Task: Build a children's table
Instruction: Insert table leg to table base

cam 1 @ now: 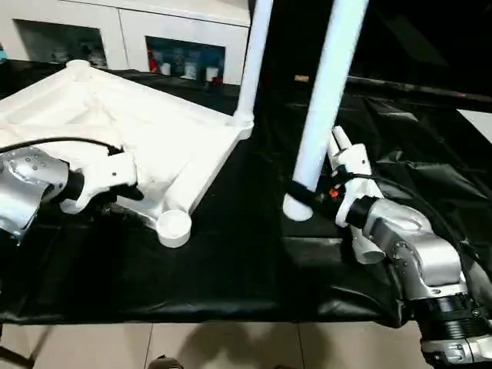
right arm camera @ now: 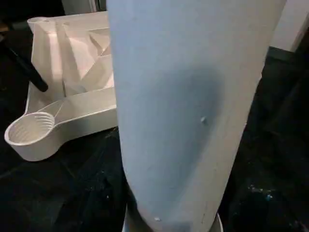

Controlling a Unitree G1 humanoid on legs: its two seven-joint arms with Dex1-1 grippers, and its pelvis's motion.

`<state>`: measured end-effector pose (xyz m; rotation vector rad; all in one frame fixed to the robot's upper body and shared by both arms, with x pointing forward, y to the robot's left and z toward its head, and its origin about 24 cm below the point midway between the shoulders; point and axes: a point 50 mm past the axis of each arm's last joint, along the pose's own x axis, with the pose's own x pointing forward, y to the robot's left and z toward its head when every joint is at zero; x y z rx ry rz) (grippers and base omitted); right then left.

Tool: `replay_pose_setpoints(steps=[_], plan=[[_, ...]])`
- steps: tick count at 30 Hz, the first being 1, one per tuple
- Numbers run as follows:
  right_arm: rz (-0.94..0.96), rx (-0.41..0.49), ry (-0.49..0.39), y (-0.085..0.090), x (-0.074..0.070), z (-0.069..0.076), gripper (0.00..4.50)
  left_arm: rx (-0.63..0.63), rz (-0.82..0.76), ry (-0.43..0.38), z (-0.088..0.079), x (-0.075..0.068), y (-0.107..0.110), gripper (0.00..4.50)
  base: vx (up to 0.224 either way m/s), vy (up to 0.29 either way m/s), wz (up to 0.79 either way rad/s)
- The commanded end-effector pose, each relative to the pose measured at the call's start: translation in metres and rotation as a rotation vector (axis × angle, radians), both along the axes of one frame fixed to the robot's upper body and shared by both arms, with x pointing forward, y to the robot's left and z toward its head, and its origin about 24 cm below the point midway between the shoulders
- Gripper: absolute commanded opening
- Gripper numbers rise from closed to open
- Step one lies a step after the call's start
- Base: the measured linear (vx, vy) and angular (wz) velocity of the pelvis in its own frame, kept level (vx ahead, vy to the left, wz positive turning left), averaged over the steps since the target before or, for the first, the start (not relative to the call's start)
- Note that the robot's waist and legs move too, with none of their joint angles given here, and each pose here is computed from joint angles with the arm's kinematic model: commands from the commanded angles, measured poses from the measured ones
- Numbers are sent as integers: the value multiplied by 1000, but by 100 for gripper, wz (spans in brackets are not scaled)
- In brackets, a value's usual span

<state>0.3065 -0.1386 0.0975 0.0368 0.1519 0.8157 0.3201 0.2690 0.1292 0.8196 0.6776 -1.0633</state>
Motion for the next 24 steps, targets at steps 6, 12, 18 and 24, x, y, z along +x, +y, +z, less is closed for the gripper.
replay_pose_setpoints(steps=[6, 12, 18, 24], plan=[[5, 4, -26, -2, -3, 6, 191, 76, -37, -32, -19, 10, -16, 298, 0, 0, 0], [1, 6, -21, -1, -6, 3, 191, 97, -53, -25, -30, 13, -23, 260, 0, 0, 0], [-4, 6, -18, -1, -7, 1, 191, 83, -70, 25, -33, 10, -26, 221, 0, 0, 0], [-10, 0, -16, -2, -7, -1, 191, 16, -55, 89, -39, 7, -42, 179, 0, 0, 0]])
